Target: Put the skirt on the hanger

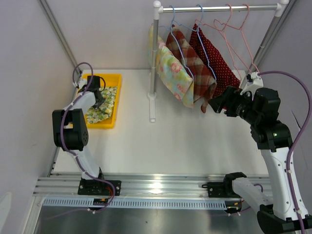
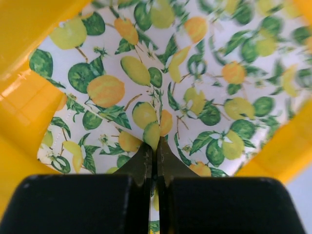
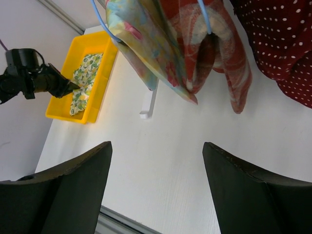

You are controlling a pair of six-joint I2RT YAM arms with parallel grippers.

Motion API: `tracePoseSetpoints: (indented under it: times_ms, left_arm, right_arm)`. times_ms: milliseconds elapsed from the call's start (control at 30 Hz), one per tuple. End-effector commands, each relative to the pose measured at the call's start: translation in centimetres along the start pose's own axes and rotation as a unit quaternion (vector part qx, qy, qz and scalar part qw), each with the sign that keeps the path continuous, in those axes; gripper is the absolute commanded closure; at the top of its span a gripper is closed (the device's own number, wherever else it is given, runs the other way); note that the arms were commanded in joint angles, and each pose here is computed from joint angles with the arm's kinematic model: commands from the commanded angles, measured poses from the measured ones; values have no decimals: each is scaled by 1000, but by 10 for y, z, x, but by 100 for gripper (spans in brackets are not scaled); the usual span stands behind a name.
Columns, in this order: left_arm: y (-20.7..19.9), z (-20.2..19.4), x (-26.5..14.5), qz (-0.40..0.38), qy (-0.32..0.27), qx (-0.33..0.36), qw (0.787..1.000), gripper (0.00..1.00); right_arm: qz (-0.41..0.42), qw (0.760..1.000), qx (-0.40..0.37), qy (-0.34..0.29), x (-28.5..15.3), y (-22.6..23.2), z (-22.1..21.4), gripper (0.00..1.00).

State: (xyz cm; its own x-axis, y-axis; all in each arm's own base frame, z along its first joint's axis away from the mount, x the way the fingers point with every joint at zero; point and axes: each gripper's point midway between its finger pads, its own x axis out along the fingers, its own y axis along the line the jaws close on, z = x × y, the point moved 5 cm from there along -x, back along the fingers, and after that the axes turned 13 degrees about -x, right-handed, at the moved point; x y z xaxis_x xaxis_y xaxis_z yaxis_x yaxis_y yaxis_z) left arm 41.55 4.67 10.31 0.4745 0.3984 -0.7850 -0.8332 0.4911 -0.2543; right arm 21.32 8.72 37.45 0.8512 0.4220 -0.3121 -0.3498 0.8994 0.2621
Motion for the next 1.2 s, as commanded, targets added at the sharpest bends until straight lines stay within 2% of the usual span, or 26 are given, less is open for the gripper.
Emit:
tracePoseSetpoints:
  times_ms: [0,167,200,267,400,467,533,567,633,667,700,767,800,867,900,933,1000,1033,1067,1100,1133,1167]
  left_arm:
    - [-38,56,-75,-117,-73,6,990,100]
    - [-55,93,-176,-251,-147,31,956,100]
    - [-63,85,-197,-287,-145,56,945,100]
    - [-60,90,-235,-327,-159,61,930,100]
    - [-61,64,-299,-403,-159,116,894,100]
    - [-52,55,-326,-419,-172,121,883,100]
    - [-49,31,-349,-447,-160,137,869,100]
    - [-42,24,-351,-444,-160,140,871,100]
    - [-31,8,-379,-482,-147,136,853,100]
    - [-26,-3,-379,-487,-134,135,853,100]
    - [-21,-19,-395,-516,-117,144,837,100]
    - [-18,-41,-401,-527,-93,161,830,100]
    - [-16,-61,-411,-543,-69,183,816,100]
    - [-17,-86,-409,-542,-41,202,815,100]
    - [-13,-108,-393,-531,-17,222,817,100]
    - [-12,-113,-390,-535,-8,213,818,100]
    - [-1,-136,-357,-508,13,224,832,100]
    - [1,-141,-347,-500,23,221,837,100]
    - [0,-138,-331,-484,36,201,851,100]
    - [14,-164,-301,-464,81,228,852,100]
    - [12,-167,-292,-467,90,214,853,100]
    - [13,-168,-276,-452,103,198,864,100]
  right_arm:
    - [11,1000,-13,-18,2,4,8,19]
    - [11,1000,-16,-20,4,5,10,19]
    - [13,1000,-18,-19,5,5,9,20]
    - [14,999,-21,-23,4,6,11,20]
    - [20,999,-35,-32,4,10,15,19]
    - [23,998,-46,-38,4,12,17,19]
    - [21,998,-50,-43,3,12,18,19]
    - [20,997,-54,-43,3,12,18,19]
    - [17,998,-54,-42,1,12,18,19]
    - [18,997,-56,-42,1,13,17,19]
    - [18,997,-57,-43,0,13,16,19]
    - [16,997,-57,-43,-2,13,15,19]
    - [18,997,-57,-40,-1,14,12,19]
    - [18,998,-56,-35,-1,15,8,19]
    - [18,998,-53,-28,1,15,3,19]
    - [18,998,-51,-25,1,15,1,19]
    - [23,999,-44,-12,4,18,-11,19]
    - [26,999,-41,-8,6,19,-15,19]
    - [31,999,-40,-4,6,20,-20,19]
    - [33,999,-33,0,9,22,-25,19]
    - [45,998,-32,21,16,26,-40,20]
    - [51,998,-29,32,20,29,-50,20]
